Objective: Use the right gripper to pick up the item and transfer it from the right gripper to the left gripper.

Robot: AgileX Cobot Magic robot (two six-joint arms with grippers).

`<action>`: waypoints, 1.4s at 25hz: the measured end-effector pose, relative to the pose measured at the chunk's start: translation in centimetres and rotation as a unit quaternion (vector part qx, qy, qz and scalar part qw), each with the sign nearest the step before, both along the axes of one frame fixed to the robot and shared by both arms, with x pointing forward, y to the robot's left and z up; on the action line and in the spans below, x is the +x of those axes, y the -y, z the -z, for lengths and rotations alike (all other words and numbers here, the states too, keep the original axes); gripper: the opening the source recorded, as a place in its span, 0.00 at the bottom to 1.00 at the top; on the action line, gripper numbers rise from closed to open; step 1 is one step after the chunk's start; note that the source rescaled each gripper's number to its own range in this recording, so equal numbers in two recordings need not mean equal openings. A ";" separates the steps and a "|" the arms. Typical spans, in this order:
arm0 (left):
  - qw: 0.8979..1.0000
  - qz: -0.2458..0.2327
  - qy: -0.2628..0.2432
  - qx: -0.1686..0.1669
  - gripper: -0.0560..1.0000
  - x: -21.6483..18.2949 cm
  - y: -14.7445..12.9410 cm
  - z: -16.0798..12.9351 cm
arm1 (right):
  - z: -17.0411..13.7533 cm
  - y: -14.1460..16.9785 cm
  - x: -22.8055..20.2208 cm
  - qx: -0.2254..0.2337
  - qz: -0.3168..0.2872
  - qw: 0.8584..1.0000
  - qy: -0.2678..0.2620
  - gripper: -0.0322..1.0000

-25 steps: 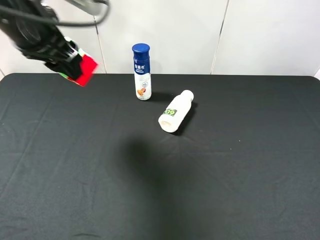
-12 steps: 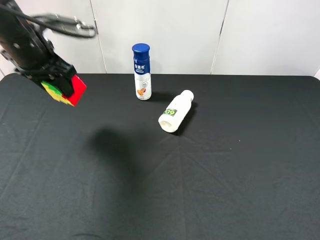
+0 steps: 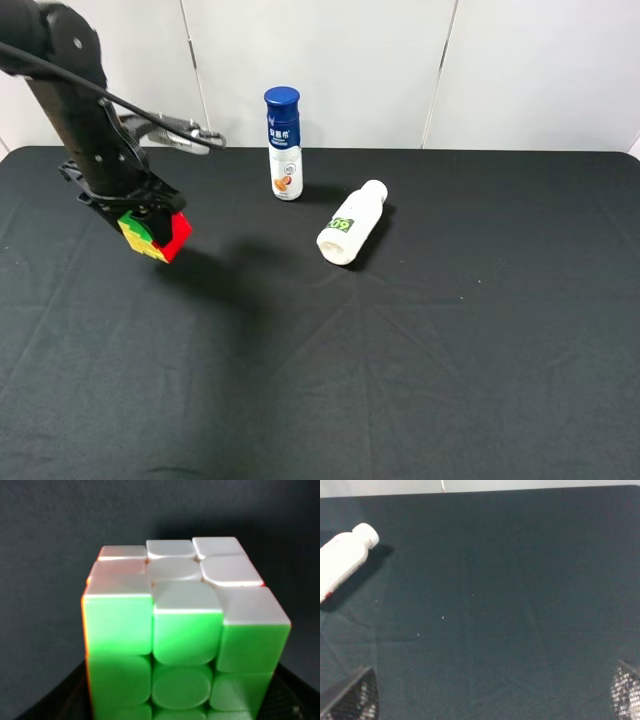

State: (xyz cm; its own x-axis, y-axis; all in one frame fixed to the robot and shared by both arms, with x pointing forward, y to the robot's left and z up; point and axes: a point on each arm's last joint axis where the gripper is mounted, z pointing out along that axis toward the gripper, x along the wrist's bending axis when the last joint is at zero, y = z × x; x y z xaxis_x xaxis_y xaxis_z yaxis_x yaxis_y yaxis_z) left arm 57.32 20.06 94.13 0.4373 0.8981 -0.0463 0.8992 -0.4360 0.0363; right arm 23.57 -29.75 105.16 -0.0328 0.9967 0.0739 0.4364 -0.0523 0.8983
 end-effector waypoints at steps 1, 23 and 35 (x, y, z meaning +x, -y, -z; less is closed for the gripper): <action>1.000 -0.002 -0.005 -0.002 0.05 0.1 0.1 0.4 | 0.0 0.0 0.0 0.000 0.000 1.000 0.000 0.99; 1.000 -0.026 -0.011 -0.010 0.71 0.5 0.4 1.9 | 0.0 0.0 0.0 0.000 0.000 1.000 0.000 0.99; 1.000 0.004 -0.028 -0.010 1.00 1.8 0.8 -6.3 | 0.0 0.0 0.0 0.000 0.000 1.000 0.000 0.99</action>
State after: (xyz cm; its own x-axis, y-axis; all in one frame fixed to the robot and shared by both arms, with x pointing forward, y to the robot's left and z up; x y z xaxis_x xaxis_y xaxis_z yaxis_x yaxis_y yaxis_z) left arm 59.15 19.21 100.39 0.4413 0.8930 -0.0881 0.8963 -0.4434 -0.0047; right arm 23.57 -29.75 105.16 -0.0328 0.9967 0.0739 0.4364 -0.0523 0.8983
